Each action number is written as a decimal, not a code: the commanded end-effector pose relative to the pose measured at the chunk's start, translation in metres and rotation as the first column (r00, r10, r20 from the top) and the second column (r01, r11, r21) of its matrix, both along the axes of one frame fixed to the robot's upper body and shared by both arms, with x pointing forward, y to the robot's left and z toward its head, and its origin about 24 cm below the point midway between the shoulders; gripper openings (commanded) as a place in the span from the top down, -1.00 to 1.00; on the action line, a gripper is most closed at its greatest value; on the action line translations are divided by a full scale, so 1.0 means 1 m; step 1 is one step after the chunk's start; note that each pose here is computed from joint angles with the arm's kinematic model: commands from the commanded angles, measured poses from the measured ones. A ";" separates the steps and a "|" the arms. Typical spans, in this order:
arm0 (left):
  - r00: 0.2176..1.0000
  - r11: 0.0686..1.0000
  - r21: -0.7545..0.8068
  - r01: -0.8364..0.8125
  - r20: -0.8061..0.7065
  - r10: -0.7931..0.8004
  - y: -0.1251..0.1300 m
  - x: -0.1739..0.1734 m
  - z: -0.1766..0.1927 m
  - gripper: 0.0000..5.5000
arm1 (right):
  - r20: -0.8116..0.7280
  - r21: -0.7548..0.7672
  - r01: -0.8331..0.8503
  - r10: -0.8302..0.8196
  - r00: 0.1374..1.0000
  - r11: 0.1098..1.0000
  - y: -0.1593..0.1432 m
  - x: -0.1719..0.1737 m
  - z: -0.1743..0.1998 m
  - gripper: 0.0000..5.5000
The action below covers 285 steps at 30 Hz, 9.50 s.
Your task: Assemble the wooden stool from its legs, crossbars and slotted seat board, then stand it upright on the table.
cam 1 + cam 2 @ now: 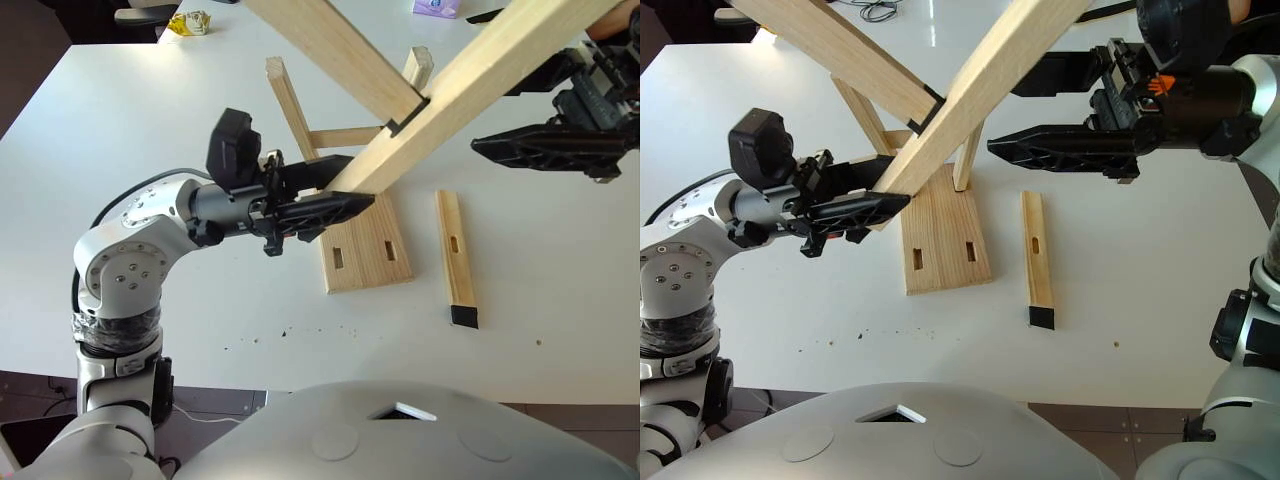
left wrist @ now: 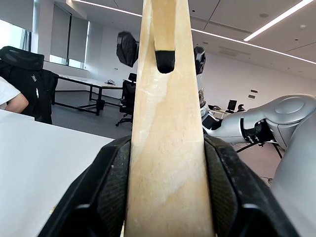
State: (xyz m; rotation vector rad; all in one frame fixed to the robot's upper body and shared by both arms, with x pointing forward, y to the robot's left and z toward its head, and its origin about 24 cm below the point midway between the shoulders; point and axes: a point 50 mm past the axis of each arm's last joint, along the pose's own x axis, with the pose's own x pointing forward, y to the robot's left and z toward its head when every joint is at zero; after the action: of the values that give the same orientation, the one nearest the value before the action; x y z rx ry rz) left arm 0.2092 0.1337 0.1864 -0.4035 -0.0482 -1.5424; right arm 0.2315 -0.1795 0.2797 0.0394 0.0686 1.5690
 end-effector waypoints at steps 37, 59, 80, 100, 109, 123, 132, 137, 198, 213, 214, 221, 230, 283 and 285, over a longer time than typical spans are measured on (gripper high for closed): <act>0.993 0.996 0.019 -0.088 0.083 0.087 -0.008 0.008 0.003 0.27 | -0.085 -0.095 -0.068 0.060 0.995 0.993 0.019 -0.004 -0.020 0.25; 0.967 0.858 0.477 -0.190 0.241 0.080 0.006 0.005 -0.071 -0.50 | 0.053 -0.157 0.094 -0.086 0.995 0.983 0.000 -0.004 -0.025 0.27; 0.929 0.776 0.596 -0.206 0.369 -0.037 0.005 -0.002 -0.112 -0.67 | 0.207 -0.374 0.174 -0.101 0.973 0.911 -0.011 -0.001 -0.109 0.27; 0.927 0.757 0.627 -0.182 0.366 -0.081 0.010 -0.008 -0.116 -0.67 | 0.239 -0.422 0.157 -0.058 0.969 0.893 -0.016 -0.006 -0.107 0.27; 0.929 0.762 0.621 -0.184 0.364 -0.071 0.011 -0.006 -0.112 -0.67 | 0.182 -0.450 0.117 -0.038 0.983 0.885 -0.017 -0.015 -0.121 0.27; 0.930 0.762 0.620 -0.189 0.362 -0.063 0.014 -0.004 -0.109 -0.67 | 0.015 -0.421 0.055 -0.054 0.998 0.905 -0.015 -0.034 -0.136 0.27; 0.930 0.755 0.625 -0.198 0.363 -0.057 0.017 -0.004 -0.109 -0.67 | -0.069 -0.429 0.067 -0.107 0.992 0.901 -0.018 -0.024 -0.146 0.27; 0.931 0.754 0.629 -0.189 0.358 -0.066 0.018 -0.008 -0.109 -0.67 | 0.039 -0.437 0.106 -0.099 0.994 0.893 -0.010 -0.027 -0.145 0.27; 0.962 0.763 0.628 -0.153 0.270 -0.030 0.029 -0.002 -0.115 -0.67 | -0.098 -0.483 0.029 -0.087 0.991 0.875 0.034 -0.003 -0.195 0.27; 0.967 0.764 0.629 -0.143 0.254 -0.028 0.032 -0.003 -0.117 -0.67 | -0.099 -0.410 0.225 -0.289 0.952 0.884 0.021 -0.027 -0.195 -0.43; 0.966 0.764 0.627 -0.152 0.256 -0.018 0.033 -0.004 -0.117 -0.67 | -0.094 -0.399 0.236 -0.295 0.951 0.886 0.016 -0.028 -0.186 -0.43; 0.961 0.783 0.589 -0.201 0.274 0.041 0.037 -0.003 -0.105 -0.67 | -0.020 -0.400 0.314 -0.351 0.936 0.861 -0.015 -0.038 -0.142 -0.43; 0.964 0.763 0.615 -0.200 0.262 0.042 0.045 -0.006 -0.109 -0.67 | -0.040 0.050 0.332 -0.330 0.943 0.942 -0.024 -0.038 -0.053 -0.43; 0.981 0.802 0.566 -0.191 0.135 0.138 0.041 -0.050 -0.110 -0.67 | -0.144 -0.580 0.708 -0.906 0.397 0.403 -0.025 -0.063 -0.161 -0.54; 0.979 0.791 0.579 -0.200 0.139 0.147 0.043 -0.052 -0.111 -0.67 | -0.113 -0.650 0.704 -0.953 0.282 0.286 -0.029 -0.068 -0.170 -0.54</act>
State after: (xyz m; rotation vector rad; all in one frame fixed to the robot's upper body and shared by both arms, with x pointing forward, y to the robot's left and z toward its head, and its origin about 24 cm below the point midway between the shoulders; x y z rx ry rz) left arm 0.1597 0.1747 0.0745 0.1662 0.3095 -1.3300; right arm 0.1702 -0.2054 0.1204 0.0701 0.6611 0.4269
